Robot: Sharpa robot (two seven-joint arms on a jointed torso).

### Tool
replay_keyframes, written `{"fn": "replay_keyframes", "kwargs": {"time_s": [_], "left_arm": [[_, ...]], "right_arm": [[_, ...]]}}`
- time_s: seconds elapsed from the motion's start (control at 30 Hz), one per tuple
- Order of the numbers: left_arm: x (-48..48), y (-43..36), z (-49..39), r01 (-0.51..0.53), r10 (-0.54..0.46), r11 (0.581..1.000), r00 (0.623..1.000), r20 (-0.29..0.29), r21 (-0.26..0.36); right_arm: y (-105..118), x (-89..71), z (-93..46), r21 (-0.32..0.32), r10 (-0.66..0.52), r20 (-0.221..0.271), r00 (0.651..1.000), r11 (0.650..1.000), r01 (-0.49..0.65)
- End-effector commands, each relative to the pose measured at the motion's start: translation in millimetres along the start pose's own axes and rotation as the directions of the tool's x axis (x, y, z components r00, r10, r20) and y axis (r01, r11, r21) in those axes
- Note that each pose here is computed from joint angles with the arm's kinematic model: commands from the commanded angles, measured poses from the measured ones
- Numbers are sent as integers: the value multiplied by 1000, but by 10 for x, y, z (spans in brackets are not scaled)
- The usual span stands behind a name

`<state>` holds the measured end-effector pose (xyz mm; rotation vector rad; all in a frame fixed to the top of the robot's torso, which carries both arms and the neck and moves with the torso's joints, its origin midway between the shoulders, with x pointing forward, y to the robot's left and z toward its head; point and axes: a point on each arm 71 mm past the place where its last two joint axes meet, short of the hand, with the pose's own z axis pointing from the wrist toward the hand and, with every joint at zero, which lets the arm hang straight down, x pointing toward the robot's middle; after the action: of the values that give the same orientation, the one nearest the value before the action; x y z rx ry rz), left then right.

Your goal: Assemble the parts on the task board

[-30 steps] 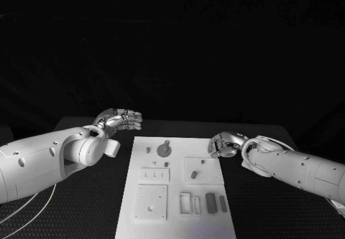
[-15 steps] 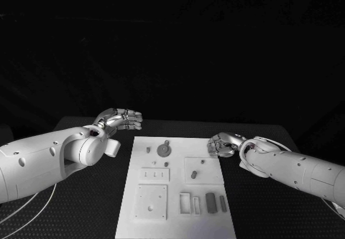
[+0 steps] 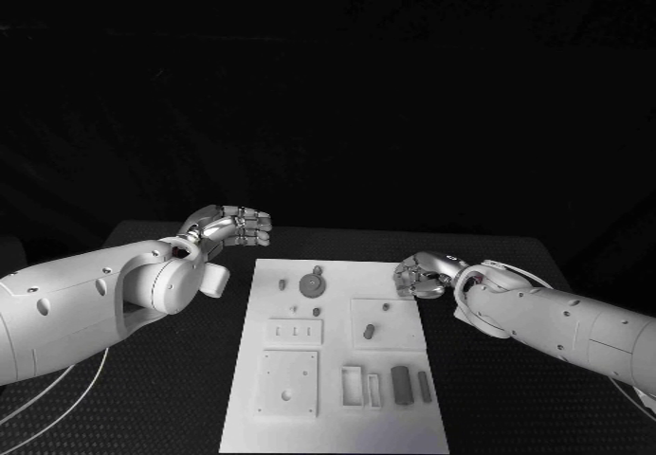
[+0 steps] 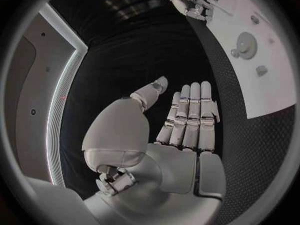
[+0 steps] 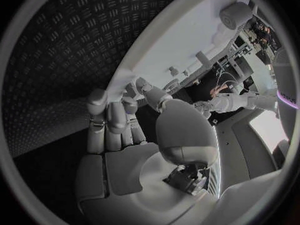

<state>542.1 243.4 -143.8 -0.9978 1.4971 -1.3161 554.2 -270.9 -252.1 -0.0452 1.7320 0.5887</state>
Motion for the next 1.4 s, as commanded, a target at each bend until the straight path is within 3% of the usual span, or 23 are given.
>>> {"fn": "replay_keyframes", "kwargs": {"time_s": [0.03, 0.97, 1.4], "left_arm": [[20, -14, 4, 2, -2, 1000, 1000, -17, 10], [15, -11, 4, 2, -2, 1000, 1000, -17, 7], [5, 4, 4, -10, 10, 1000, 1000, -4, -13]], "right_arm": [[-6, 1, 0, 2, 0, 5, 1000, 1000, 0], [-6, -7, -2, 2, 0, 17, 1000, 1000, 0], [23, -22, -18, 32, 66, 69, 995, 997, -68]]}}
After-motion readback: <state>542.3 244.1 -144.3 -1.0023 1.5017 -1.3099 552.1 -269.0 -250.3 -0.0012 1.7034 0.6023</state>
